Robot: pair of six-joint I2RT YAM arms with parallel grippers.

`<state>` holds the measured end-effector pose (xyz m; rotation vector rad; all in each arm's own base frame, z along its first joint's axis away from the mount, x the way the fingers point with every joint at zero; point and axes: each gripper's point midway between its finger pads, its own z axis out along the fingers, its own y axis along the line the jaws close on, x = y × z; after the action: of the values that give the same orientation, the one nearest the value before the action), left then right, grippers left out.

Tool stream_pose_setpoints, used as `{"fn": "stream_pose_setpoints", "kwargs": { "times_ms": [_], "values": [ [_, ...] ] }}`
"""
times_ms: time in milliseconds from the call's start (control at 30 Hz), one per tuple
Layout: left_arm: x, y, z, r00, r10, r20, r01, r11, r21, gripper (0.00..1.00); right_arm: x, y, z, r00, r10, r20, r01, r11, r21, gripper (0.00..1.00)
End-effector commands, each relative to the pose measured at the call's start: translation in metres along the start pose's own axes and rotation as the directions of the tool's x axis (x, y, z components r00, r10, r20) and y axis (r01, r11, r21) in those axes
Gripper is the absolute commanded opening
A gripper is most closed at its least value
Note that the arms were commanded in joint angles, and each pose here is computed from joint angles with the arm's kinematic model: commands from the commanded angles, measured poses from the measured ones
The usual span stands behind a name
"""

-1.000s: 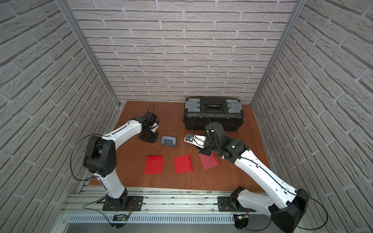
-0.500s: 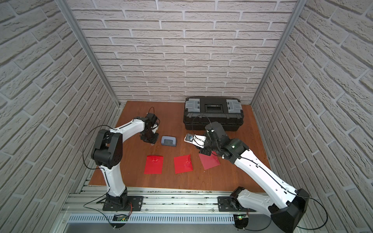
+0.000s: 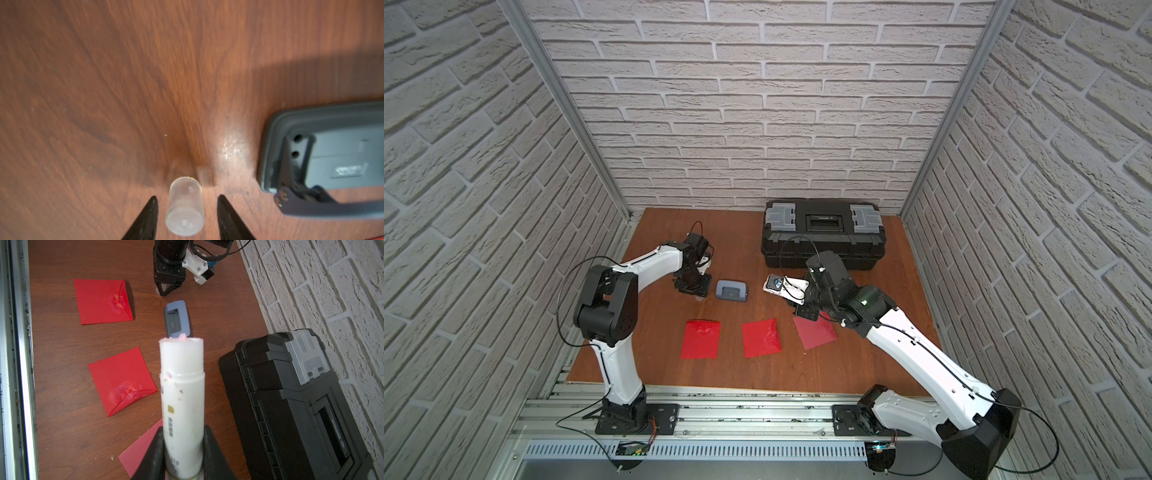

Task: Seal the envelope with a glue stick
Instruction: Place the lid at the center of the board.

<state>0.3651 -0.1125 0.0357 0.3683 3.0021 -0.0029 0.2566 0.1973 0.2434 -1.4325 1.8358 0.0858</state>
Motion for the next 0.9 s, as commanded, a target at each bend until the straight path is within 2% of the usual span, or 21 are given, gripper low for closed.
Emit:
{"fn": "stream_pose_setpoints", "kwargs": {
  "times_ms": [0, 67, 167, 233, 300, 367, 433, 533, 633, 700, 867],
  "values": [
    [-0.014, 0.001, -0.037, 0.994, -0.015, 0.107, 0.013, 1.000, 0.017, 0.50, -0.021, -0.008, -0.007, 0.990, 0.099, 0.098, -0.102, 0.994, 0.026, 0.03],
    [-0.023, -0.004, -0.060, 0.983, -0.024, 0.182, 0.016, 0.999, 0.047, 0.51, -0.034, -0.014, -0.009, 0.970, 0.183, 0.160, -0.190, 0.981, 0.029, 0.03],
    [-0.040, -0.018, -0.105, 0.939, -0.039, 0.342, -0.006, 0.992, 0.128, 0.54, -0.055, -0.023, -0.012, 0.902, 0.340, 0.266, -0.350, 0.937, -0.010, 0.03],
    [-0.053, -0.035, -0.141, 0.881, -0.050, 0.470, -0.058, 0.975, 0.213, 0.55, -0.071, -0.030, -0.018, 0.833, 0.439, 0.337, -0.450, 0.892, -0.052, 0.03],
    [-0.063, -0.053, -0.181, 0.794, -0.096, 0.600, -0.123, 0.942, 0.313, 0.55, -0.091, -0.033, -0.023, 0.754, 0.507, 0.418, -0.502, 0.855, -0.130, 0.03],
    [-0.068, -0.072, -0.221, 0.705, -0.134, 0.697, -0.224, 0.890, 0.397, 0.55, -0.107, -0.035, -0.029, 0.694, 0.545, 0.471, -0.521, 0.831, -0.194, 0.03],
    [-0.066, -0.092, -0.259, 0.617, -0.152, 0.772, -0.337, 0.835, 0.434, 0.55, -0.119, -0.038, -0.035, 0.650, 0.575, 0.497, -0.533, 0.811, -0.242, 0.03],
    [-0.053, -0.126, -0.313, 0.480, -0.168, 0.861, -0.517, 0.738, 0.433, 0.55, -0.137, -0.038, -0.044, 0.611, 0.591, 0.527, -0.510, 0.803, -0.308, 0.03],
    [-0.028, -0.163, -0.357, 0.349, -0.173, 0.921, -0.687, 0.622, 0.376, 0.59, -0.151, -0.037, -0.054, 0.585, 0.583, 0.563, -0.465, 0.811, -0.357, 0.03],
    [-0.012, -0.182, -0.375, 0.289, -0.171, 0.942, -0.754, 0.566, 0.334, 0.61, -0.160, -0.035, -0.061, 0.571, 0.571, 0.590, -0.428, 0.820, -0.380, 0.03],
    [0.012, -0.205, -0.396, 0.215, -0.166, 0.962, -0.841, 0.469, 0.269, 0.62, -0.173, -0.032, -0.077, 0.541, 0.549, 0.637, -0.363, 0.836, -0.412, 0.03]
  ]
}}
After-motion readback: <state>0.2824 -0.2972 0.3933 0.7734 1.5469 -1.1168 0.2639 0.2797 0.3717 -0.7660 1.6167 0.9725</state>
